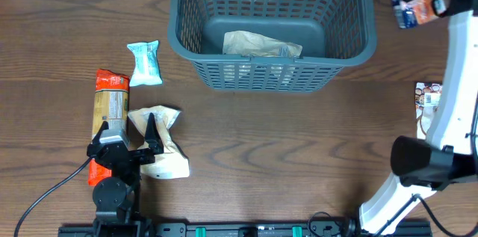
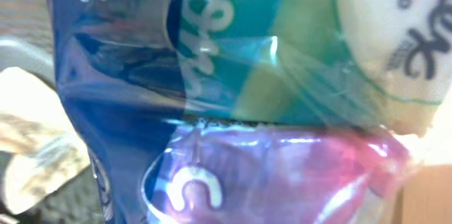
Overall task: Pack container
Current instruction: 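Lift the Kleenex pack and lower it into the basket with the right gripper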
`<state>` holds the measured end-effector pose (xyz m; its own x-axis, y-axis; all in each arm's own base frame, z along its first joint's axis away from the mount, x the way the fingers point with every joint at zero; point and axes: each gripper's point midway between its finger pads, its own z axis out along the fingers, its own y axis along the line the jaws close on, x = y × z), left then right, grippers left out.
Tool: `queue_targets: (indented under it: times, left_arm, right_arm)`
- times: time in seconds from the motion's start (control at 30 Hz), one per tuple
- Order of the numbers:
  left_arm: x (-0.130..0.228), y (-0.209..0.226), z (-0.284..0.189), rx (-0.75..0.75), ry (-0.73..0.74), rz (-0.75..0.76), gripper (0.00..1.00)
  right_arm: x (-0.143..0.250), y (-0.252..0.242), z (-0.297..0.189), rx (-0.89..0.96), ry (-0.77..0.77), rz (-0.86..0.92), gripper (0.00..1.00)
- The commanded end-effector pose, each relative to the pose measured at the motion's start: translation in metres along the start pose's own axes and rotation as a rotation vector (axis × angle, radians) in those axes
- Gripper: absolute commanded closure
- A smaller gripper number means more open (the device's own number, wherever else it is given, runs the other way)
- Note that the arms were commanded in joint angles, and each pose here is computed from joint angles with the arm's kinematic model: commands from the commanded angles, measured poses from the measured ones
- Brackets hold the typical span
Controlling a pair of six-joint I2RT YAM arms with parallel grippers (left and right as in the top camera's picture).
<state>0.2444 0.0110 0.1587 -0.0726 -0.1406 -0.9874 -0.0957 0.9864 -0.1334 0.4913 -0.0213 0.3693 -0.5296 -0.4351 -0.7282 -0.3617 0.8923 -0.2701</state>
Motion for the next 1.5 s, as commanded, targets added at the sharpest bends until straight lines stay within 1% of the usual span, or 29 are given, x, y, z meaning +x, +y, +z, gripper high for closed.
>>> queue_targets:
  times: [0.0,0.13,0.3,0.47,0.6,0.77,0.93,1.23,1.37,1.43,1.47]
  left_arm:
    - [0.007,0.001,0.001,-0.005,0.012,-0.008,0.01]
    - [0.007,0.001,0.001,-0.005,0.012,-0.007,0.01]
    - [0.007,0.001,0.001,-0.005,0.012,-0.008,0.01]
    - [0.007,0.001,0.001,-0.005,0.012,-0.008,0.01]
    - [0.007,0.001,0.001,-0.005,0.012,-0.007,0.01]
    - [0.007,0.001,0.001,-0.004,0.012,-0.008,0.01]
    - [0.007,0.001,0.001,-0.005,0.012,-0.007,0.01]
    - [0.007,0.001,0.001,-0.005,0.012,-0.008,0.01]
    - [0.007,0.001,0.001,-0.005,0.012,-0.008,0.01]
    - [0.007,0.001,0.001,-0.005,0.012,-0.008,0.01]
    - [0.007,0.001,0.001,-0.005,0.012,-0.008,0.01]
  right_arm:
    - [-0.032,0.027,-0.033,-0.015,-0.096,-0.138,0.99]
    - [-0.044,0.062,-0.039,-0.072,-0.12,-0.259,0.99]
    - [-0.044,0.122,-0.041,-0.232,-0.132,-0.487,0.99]
    - [-0.053,0.158,-0.044,-0.291,-0.167,-0.592,0.99]
    - [-0.056,0.17,-0.042,-0.311,-0.179,-0.611,0.99]
    - [-0.052,0.177,-0.027,-0.338,-0.155,-0.614,0.99]
    - [-0.04,0.183,0.001,-0.378,-0.097,-0.604,0.99]
    - [-0.005,0.198,0.065,-0.471,0.038,-0.582,0.99]
    - [0.005,0.203,0.082,-0.494,0.072,-0.576,0.99]
    - [0.01,0.205,0.088,-0.504,0.087,-0.573,0.95]
    - [0.012,0.206,0.091,-0.509,0.093,-0.572,0.88]
